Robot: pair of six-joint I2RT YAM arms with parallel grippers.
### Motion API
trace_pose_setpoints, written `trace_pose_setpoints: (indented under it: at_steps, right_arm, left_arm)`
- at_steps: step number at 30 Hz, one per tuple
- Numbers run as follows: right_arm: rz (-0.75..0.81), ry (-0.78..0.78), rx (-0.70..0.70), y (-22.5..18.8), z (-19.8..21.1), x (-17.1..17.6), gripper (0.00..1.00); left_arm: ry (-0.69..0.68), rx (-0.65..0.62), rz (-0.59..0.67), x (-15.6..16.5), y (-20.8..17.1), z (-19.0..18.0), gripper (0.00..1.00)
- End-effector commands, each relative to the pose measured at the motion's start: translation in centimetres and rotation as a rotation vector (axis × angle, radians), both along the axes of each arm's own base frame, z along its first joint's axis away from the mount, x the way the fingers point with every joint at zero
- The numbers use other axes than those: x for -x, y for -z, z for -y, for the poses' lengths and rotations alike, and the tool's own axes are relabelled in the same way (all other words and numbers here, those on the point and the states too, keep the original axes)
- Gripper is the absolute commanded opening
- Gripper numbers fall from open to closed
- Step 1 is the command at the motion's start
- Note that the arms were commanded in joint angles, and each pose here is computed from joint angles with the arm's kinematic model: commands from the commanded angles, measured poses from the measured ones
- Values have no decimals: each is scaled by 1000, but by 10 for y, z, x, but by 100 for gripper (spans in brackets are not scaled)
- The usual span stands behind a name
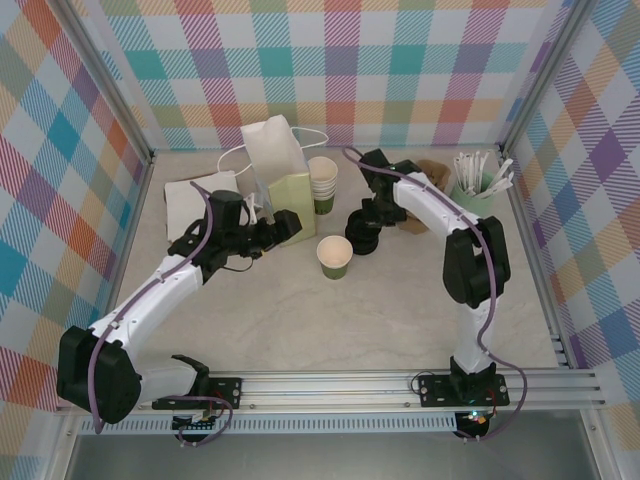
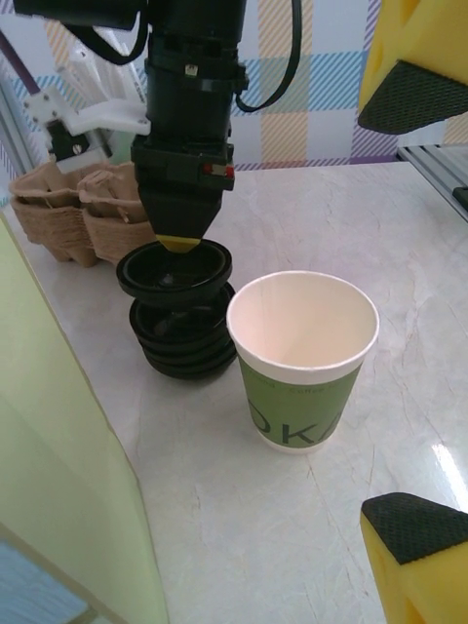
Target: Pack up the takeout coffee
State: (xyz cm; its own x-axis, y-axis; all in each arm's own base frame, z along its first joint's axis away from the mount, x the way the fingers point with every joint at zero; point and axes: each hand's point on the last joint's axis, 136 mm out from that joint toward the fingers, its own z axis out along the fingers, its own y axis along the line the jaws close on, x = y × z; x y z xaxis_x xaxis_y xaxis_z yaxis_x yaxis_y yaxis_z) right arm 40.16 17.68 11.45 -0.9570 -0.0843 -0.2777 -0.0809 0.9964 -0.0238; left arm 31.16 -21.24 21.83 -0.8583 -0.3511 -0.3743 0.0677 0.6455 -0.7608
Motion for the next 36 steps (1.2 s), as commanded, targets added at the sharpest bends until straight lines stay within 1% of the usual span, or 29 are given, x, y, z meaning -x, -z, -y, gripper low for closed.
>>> trace_pose_setpoints:
  at_steps: [1,6,12,19,25,30,34,36]
  right_arm:
    - [86,7,-25,-38,6,4,15]
    - [165,5,-89,-67,6,13,15]
    - [261,-16,-179,-95,7,32,14]
    - [319,-37,-263,-109,7,55,14]
    - [340,-44,-325,-116,5,68,14]
    - [337,-63,-369,-119,-4,72,13]
    - [332,-74,-392,-119,-12,74,13]
    - [329,-76,-399,-119,-14,74,13]
  left_arm:
    - [37,49,43,1,-28,12,96]
    - [83,80,65,2,-45,28,95]
    - [142,110,88,-1,-58,56,95]
    - [230,125,96,-9,-63,105,96]
    - [280,135,77,-14,-55,139,95]
    - [312,141,65,-13,-48,159,92]
    - [319,132,51,-15,-41,167,85]
    - [317,129,51,-16,-39,167,79]
